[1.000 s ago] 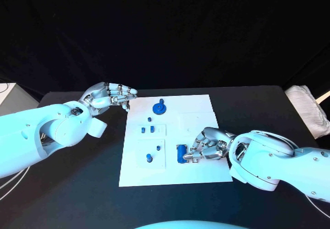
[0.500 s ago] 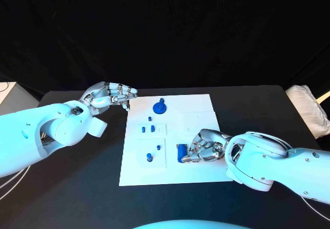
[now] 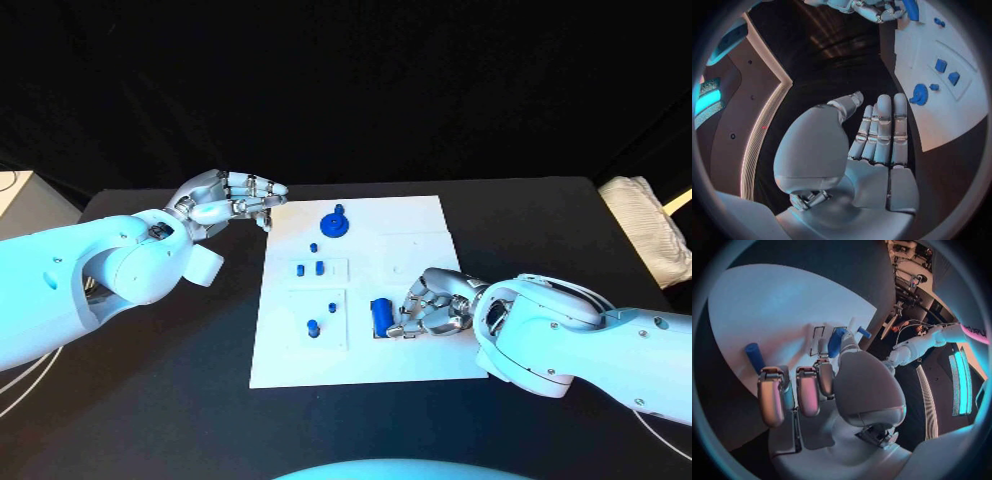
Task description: Assemble the parts on the task board
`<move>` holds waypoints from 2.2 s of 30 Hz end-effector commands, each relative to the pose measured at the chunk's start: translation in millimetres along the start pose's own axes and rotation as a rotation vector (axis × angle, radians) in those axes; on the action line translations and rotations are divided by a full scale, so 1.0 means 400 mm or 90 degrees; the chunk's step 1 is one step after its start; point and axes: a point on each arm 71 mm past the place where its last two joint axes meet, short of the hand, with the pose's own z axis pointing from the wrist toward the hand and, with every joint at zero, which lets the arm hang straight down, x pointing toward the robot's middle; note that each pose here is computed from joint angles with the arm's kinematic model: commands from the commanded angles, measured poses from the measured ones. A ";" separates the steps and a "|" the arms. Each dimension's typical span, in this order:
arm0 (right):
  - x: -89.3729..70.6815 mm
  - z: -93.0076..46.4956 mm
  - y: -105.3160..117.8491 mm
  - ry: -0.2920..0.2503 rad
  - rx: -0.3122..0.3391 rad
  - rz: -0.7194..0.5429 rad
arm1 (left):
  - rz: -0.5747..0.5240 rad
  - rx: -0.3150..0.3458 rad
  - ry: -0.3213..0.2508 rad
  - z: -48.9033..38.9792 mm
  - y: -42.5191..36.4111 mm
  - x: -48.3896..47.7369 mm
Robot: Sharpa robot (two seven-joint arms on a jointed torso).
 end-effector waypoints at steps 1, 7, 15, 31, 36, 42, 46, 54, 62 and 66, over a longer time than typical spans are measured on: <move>-0.004 0.000 -0.010 -0.001 0.009 -0.008 | -0.005 0.007 -0.001 0.000 -0.004 0.002; 0.004 0.000 -0.012 0.034 0.009 -0.012 | -0.005 0.007 -0.002 -0.001 -0.004 0.000; 0.010 -0.002 -0.009 0.052 -0.002 -0.015 | -0.004 0.007 -0.003 -0.001 -0.003 -0.001; 0.001 -0.003 -0.008 0.022 -0.008 -0.007 | -0.005 0.006 -0.002 -0.002 -0.003 -0.001; -0.008 -0.006 -0.012 -0.002 -0.011 0.004 | -0.005 0.008 -0.002 -0.001 -0.004 0.000; -0.060 -0.022 -0.042 -0.062 -0.015 0.021 | -0.005 0.012 0.000 0.000 -0.005 0.002; -0.100 -0.049 -0.079 -0.100 -0.005 0.026 | -0.006 0.016 0.002 0.002 -0.006 0.004; -0.119 -0.094 -0.142 -0.124 0.023 0.014 | -0.007 0.019 0.000 -0.001 -0.007 0.003; -0.109 -0.109 -0.191 -0.140 0.052 -0.019 | -0.008 0.021 0.002 0.001 -0.007 0.005; -0.090 -0.105 -0.192 -0.143 0.057 -0.025 | -0.009 0.020 0.002 0.002 -0.006 0.005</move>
